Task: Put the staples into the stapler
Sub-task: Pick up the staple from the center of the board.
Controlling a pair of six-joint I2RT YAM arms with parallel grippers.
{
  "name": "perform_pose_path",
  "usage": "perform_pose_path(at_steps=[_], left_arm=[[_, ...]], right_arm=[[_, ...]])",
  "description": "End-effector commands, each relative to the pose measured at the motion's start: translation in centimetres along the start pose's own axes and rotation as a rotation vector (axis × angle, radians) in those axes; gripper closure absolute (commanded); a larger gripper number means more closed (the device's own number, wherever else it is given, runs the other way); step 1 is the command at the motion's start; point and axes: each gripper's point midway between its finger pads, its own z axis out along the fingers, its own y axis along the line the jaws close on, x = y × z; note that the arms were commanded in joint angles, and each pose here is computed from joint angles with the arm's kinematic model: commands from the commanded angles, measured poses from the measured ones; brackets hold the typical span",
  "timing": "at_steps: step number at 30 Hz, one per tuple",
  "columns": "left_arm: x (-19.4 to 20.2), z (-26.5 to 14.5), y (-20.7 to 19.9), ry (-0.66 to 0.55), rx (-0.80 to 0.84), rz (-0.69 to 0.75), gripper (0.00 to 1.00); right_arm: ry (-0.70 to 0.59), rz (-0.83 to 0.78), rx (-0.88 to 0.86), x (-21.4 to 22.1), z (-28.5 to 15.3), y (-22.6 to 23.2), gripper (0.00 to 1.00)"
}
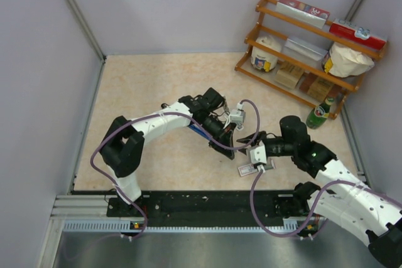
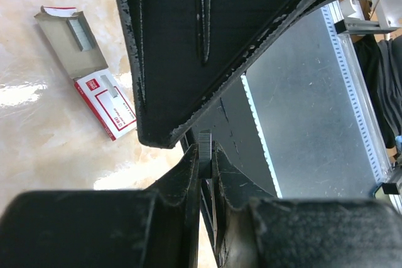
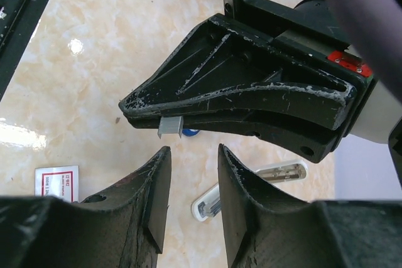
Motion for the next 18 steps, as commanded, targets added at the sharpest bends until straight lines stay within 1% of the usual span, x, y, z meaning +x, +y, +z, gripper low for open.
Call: perform_pose_path(at_steps=[1,10,18], left_arm=[[-1.2,0.1,-1.0,-0.022,0.052,0.040,0.87],[-1.2,0.1,-1.2,-0.023,0.063,0.041,0.86],[-1.1,0.1,-1.0,-0.023,0.063,0.034,0.86]], right_arm=[[-0.051,-0.033,-0.021,-1.2,0.3,0.2,0.65],[-0.075,-0.048,-0.060,-1.7,0.2,1.1,0.68],[-0.082,-0.047,-0.061,-1.9,0.1,1.1,0.67]])
